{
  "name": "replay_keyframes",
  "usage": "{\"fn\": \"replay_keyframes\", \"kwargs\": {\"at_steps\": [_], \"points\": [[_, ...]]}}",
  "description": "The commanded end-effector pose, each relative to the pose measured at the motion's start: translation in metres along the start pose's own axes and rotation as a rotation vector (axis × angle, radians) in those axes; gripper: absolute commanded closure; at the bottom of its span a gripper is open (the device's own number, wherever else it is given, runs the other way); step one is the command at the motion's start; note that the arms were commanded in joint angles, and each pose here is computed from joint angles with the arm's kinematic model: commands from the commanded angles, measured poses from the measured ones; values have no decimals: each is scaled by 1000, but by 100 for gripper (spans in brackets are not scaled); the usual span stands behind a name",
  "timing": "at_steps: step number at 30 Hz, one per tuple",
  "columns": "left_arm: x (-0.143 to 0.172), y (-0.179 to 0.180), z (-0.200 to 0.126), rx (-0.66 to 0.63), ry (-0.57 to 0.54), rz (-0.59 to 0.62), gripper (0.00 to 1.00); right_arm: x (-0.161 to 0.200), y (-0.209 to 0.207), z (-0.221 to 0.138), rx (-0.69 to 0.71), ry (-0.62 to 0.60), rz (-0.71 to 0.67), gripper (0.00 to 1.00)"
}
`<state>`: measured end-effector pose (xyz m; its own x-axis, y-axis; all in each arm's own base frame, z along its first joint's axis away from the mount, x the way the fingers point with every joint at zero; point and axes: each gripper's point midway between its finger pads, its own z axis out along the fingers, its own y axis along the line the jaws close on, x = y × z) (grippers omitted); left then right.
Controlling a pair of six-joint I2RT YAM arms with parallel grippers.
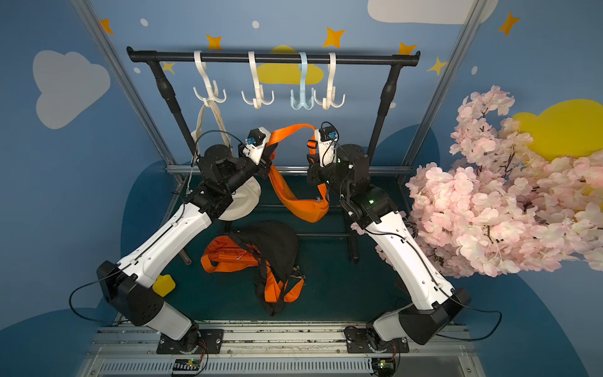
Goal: Hang the bag on a hook
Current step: Pick up the bag from the bag, then hang the bag on the hook.
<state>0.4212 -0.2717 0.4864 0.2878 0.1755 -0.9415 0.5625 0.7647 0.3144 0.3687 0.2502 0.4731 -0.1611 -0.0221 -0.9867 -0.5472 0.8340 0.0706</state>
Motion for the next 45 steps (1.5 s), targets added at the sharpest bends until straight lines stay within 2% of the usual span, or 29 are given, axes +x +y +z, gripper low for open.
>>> {"fn": "replay_keyframes", "kwargs": {"at_steps": [1,6,9,17,24,30,39,45], "points": [[-30,-14,-11,78,-55,-3,96,-16,-2,-6,18,-18,-52,100],[-45,-42,-19,168,-78,3,96,-33,5,-18,-1,-58,-71,100],[-50,-48,-28,160,-77,20,96,-40,13,-25,-15,-80,-79,100],[-68,13,-50,-104,45,31,96,-63,40,-18,-72,-114,-103,100],[-86,66,-64,-248,79,-90,96,-83,63,10,-118,-138,-103,100],[-91,78,-58,-262,78,-134,96,-94,74,35,-138,-168,-80,100],[-69,89,-39,-259,181,-171,96,-99,74,57,-124,-207,-56,100],[-70,106,-39,-288,162,-226,96,-101,74,66,-121,-232,-34,100]]}}
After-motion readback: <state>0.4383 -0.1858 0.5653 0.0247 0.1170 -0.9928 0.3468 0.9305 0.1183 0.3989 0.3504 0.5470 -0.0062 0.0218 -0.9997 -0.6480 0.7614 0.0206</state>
